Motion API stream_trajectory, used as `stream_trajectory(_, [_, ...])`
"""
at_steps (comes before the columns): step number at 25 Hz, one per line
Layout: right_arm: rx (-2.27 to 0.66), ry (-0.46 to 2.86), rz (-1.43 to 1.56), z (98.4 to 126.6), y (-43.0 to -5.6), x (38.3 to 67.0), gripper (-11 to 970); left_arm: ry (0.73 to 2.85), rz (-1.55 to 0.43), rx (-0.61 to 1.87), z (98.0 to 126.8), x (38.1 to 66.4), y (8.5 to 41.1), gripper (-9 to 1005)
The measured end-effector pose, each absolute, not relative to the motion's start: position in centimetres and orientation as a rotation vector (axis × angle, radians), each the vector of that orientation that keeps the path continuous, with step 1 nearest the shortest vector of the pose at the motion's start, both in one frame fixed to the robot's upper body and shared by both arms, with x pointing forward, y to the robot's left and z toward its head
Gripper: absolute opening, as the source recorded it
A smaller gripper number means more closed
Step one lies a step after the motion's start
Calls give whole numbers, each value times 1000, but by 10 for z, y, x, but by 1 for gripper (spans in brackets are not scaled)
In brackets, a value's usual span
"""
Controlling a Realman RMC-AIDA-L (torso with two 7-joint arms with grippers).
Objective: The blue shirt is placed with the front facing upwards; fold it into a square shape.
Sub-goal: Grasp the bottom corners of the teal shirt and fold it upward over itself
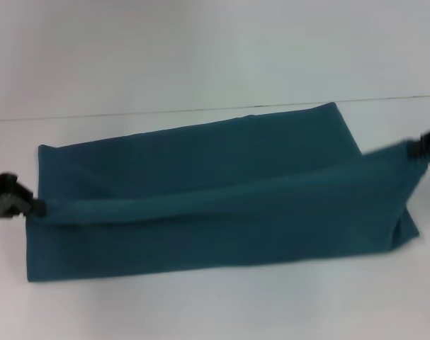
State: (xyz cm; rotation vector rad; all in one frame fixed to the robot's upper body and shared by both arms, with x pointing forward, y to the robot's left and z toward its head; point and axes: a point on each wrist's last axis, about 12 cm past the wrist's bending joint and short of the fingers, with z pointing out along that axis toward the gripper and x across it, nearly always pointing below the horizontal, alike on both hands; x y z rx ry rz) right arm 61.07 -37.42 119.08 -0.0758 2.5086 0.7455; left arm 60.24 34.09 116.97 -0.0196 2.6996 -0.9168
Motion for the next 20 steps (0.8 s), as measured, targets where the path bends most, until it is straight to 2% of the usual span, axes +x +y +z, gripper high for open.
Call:
stream_trajectory(6, [-32, 2438, 698, 1197, -368, 628, 101, 2686, -796, -54, 1175, 630, 323, 54])
stream_trajectory(10, [8, 2404, 633, 1191, -358, 641, 101, 2672, -723, -78, 1167, 645, 308, 55])
stream_trajectory(20, [-31, 2444, 440, 1170, -327, 662, 101, 2606, -605, -129, 1152, 660, 295, 54])
